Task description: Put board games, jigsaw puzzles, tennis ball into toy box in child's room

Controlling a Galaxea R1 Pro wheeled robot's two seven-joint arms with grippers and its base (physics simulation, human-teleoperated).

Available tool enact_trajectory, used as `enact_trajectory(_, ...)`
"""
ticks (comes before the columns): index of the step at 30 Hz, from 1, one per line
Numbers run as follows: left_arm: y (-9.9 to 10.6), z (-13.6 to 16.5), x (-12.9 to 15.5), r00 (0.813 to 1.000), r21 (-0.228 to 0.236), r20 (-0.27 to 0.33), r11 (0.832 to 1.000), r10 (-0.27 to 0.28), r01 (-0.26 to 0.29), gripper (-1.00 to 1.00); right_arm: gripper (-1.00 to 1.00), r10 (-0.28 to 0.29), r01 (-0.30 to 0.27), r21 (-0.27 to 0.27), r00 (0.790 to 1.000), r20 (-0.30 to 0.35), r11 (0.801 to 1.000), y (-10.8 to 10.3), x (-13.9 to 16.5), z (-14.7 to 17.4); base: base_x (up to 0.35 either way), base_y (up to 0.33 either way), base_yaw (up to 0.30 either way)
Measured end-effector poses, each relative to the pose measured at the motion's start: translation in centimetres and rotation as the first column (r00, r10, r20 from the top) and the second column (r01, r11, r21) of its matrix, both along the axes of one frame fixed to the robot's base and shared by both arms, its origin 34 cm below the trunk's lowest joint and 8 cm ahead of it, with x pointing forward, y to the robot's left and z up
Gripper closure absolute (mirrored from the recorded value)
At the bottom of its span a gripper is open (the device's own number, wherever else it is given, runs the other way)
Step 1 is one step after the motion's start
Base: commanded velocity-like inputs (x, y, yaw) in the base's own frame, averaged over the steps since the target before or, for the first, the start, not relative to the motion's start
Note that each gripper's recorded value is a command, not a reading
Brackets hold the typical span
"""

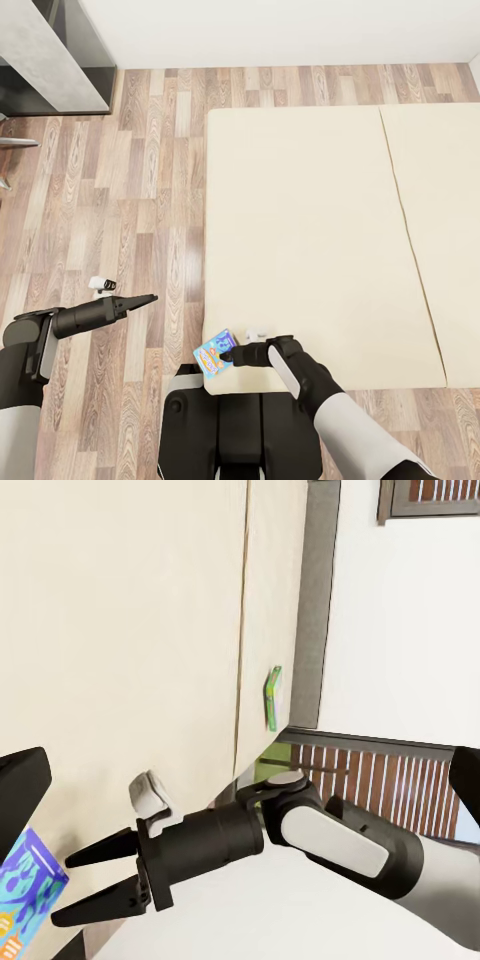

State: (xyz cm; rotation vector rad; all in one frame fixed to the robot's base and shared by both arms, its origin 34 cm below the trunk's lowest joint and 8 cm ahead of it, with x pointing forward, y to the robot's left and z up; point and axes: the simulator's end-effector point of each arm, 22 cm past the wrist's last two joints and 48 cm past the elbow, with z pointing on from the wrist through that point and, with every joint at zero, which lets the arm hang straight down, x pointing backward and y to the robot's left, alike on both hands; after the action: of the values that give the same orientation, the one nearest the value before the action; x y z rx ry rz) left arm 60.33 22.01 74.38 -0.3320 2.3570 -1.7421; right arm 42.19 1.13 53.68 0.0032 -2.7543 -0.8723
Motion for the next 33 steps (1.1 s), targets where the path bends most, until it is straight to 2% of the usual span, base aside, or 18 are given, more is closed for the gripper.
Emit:
enact_trajectory(5, 0.0, 0.0, 0.0, 1.0, 0.0, 0.0, 1.0, -0.001, 0.001, -1.0, -1.0, -0.011, 0.01, 0.006, 1.0, 0.023, 1.0, 0.4, 0.6, 0.0, 0.0, 0.0, 0.0)
enact_trajectory(15, 0.0, 0.0, 0.0, 1.0, 0.0, 0.0, 1.0, 0.001, -0.001, -1.0, -1.0, -0.039, 0.034, 0.098, 0.998, 0.053, 0.995, 2.1, 1.5, 1.1, 0.0, 0.0, 0.0)
enact_trajectory(33, 0.0, 0.0, 0.0, 1.0, 0.0, -0.002, 1.0, 0.001, -0.001, -1.0, -1.0, -0.038, 0.033, 0.103, 0.998, 0.052, 0.994, 2.1, 1.4, 1.2, 0.0, 0.0, 0.0)
